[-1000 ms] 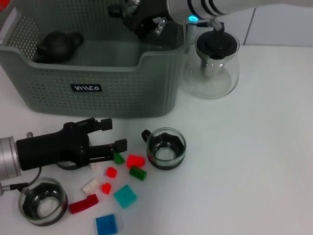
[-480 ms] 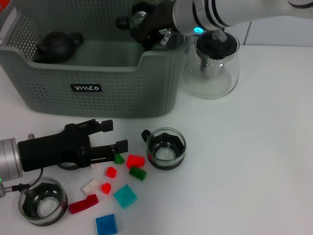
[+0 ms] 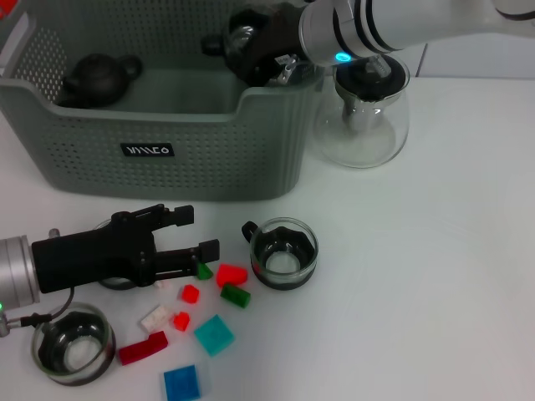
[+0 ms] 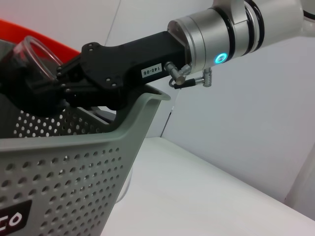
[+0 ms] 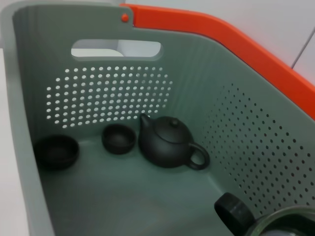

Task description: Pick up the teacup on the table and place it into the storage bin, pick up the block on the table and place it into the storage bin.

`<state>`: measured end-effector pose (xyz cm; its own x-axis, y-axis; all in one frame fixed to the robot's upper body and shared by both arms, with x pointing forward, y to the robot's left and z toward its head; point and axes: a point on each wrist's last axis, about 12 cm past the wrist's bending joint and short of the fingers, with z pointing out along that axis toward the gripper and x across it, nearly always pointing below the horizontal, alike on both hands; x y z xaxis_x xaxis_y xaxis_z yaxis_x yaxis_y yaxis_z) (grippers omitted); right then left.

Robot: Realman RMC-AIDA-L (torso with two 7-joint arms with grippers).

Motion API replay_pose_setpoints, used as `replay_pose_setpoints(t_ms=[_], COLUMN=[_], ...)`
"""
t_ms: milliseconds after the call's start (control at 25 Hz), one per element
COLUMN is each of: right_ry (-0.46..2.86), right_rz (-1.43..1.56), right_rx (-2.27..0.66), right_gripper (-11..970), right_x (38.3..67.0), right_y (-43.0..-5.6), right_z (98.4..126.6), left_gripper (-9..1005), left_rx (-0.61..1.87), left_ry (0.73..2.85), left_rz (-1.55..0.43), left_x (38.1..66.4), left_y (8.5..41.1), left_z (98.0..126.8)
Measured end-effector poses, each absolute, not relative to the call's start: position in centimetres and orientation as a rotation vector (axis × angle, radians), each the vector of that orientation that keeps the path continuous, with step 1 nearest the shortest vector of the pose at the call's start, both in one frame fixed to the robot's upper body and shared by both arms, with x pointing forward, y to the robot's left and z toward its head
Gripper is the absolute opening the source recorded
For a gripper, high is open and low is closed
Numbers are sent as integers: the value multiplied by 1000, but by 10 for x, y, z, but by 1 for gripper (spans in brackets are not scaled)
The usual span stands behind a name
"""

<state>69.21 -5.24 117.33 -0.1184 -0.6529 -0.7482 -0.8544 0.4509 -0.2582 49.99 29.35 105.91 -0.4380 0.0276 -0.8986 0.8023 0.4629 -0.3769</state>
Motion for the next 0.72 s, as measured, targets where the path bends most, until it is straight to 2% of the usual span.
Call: replay_pose_setpoints(t_ms=[440, 640, 720], right_ry=[1842, 1828, 1801], right_rz=[305, 314, 334], right_rx=[-1289, -1292, -1292], right_gripper=[68, 237, 395], right_x=[691, 691, 692], right_y=[-51, -52, -53], right_z=[1175, 1179, 1186], left_gripper=[857, 857, 857], left_rx=[698, 695, 694], left_ry=[1810, 1811, 1812], left_rz=[-1064, -1063, -1063], left_x=[500, 500, 499], left_y=[294, 294, 295], left_z=[1058, 1058, 1058])
